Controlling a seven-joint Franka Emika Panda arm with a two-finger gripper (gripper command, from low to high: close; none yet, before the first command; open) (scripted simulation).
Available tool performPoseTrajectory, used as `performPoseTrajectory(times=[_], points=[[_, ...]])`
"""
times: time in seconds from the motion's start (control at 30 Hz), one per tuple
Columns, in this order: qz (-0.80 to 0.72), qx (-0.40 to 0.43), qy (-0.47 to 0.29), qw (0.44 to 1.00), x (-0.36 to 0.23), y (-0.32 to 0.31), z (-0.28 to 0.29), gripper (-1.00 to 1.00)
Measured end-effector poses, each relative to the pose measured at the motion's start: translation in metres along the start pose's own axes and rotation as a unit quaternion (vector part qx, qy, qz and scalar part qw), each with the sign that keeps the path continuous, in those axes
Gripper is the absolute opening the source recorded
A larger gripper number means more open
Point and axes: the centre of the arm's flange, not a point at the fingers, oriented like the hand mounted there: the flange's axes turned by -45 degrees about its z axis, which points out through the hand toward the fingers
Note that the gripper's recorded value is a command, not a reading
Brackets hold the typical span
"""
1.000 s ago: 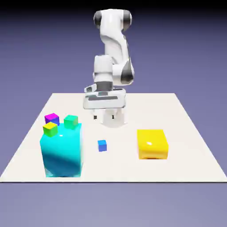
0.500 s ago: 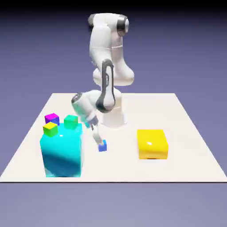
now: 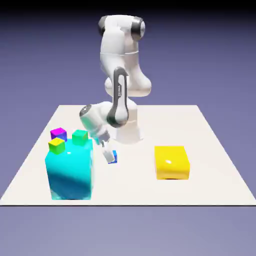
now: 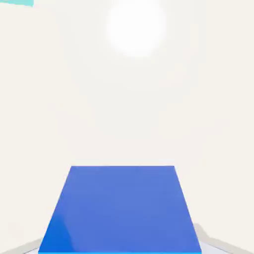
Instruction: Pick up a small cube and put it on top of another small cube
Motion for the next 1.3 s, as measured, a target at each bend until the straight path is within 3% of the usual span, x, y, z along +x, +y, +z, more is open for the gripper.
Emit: performPoseTrajectory(times=[0.2,0.33,0.67,0.73,0.8,1.0,1.07,1.17,1.2,1.3], points=[[-0.038,-0.063,-0.05,0.996,0.042,0.056,0.004,-1.0],[-0.038,-0.091,-0.088,0.991,0.079,0.086,-0.023,-1.0],[0.071,-0.12,-0.079,0.987,0.146,0.113,-0.177,-1.0],[0.118,-0.096,-0.061,0.986,0.151,0.115,-0.218,-1.0],[0.099,-0.09,-0.031,0.991,0.123,0.051,-0.25,-1.0],[0.106,0.042,0.0,0.993,0.037,-0.068,-0.303,-1.0],[0.106,0.045,0.0,0.993,0.034,-0.071,-0.304,-1.0],[0.105,0.045,-0.001,0.993,0.041,-0.075,-0.253,-1.0],[0.106,0.045,0.0,0.993,0.042,-0.076,-0.236,1.0],[0.106,0.045,0.0,0.993,0.041,-0.075,-0.253,1.0]])
